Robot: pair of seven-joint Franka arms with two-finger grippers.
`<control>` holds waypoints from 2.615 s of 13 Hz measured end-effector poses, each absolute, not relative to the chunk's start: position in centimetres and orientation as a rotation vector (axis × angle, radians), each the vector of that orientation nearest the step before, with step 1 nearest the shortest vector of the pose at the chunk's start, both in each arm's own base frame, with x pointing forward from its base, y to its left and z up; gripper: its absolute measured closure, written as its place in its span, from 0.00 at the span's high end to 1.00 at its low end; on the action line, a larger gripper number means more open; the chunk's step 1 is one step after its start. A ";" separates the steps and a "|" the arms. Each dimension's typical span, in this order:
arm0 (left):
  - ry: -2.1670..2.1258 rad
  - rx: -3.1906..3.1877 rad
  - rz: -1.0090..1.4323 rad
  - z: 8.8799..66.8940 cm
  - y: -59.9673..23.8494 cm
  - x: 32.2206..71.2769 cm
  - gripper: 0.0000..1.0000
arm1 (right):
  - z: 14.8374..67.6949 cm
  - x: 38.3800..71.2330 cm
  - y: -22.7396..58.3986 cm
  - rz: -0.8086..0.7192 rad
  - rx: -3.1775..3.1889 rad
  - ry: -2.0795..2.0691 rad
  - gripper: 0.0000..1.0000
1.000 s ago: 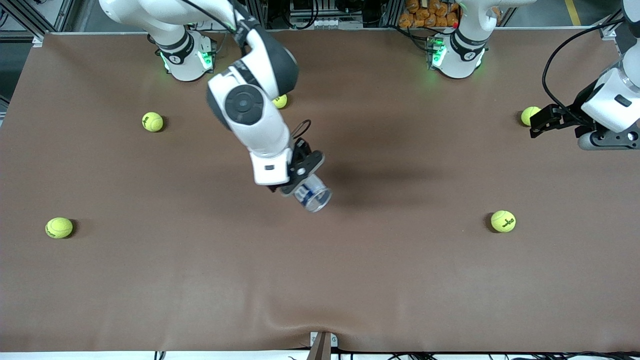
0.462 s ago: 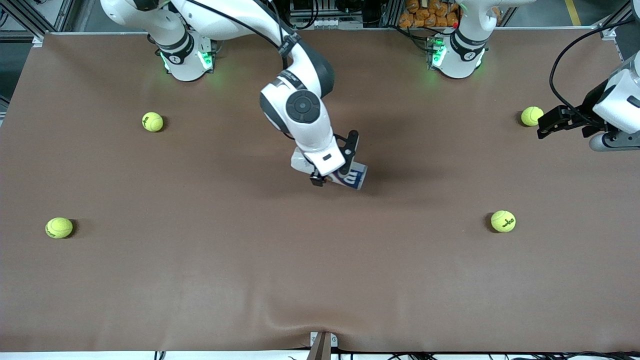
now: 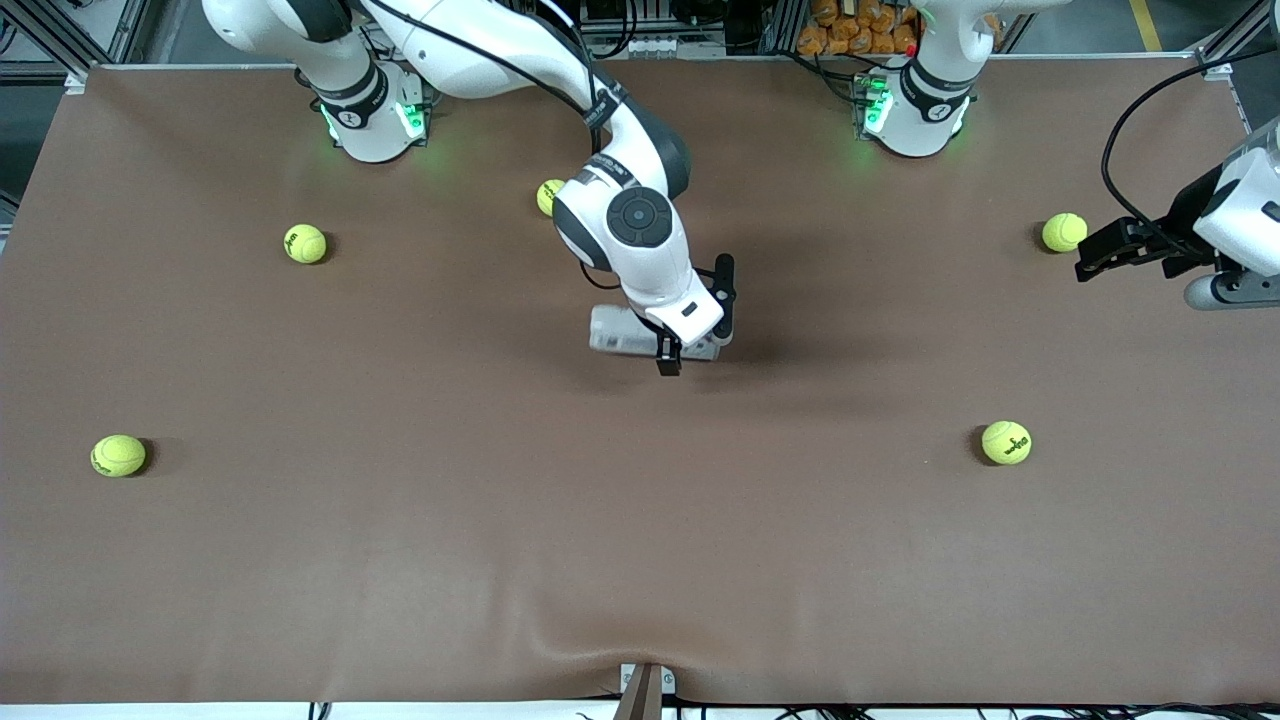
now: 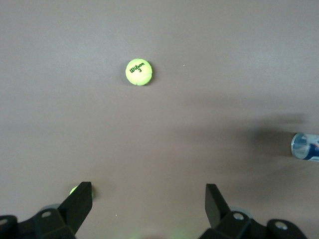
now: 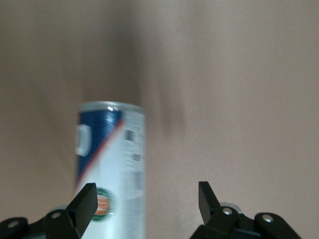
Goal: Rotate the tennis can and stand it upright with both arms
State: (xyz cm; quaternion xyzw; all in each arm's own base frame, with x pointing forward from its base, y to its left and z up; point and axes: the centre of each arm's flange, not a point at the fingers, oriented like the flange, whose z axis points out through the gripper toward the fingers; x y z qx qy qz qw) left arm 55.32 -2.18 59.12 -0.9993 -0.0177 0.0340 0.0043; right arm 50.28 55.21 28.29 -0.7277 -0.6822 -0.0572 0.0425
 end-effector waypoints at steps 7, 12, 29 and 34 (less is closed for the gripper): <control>-0.055 -3.131 0.115 58.8 -2.2 55.5 1.00 | 28.2 50.5 55.3 -0.182 -2.225 -2.091 0.91; -0.052 -3.134 0.122 58.7 -2.4 55.4 1.00 | 28.2 50.5 55.3 -0.181 -2.224 -2.092 0.93; -0.358 -3.608 1.144 36.8 -11.1 57.0 1.00 | 38.4 64.4 39.1 -0.381 -2.506 -1.773 1.00; -0.571 -3.663 1.428 30.7 -14.5 57.7 1.00 | 41.4 70.4 24.8 -0.394 -2.684 -1.537 1.00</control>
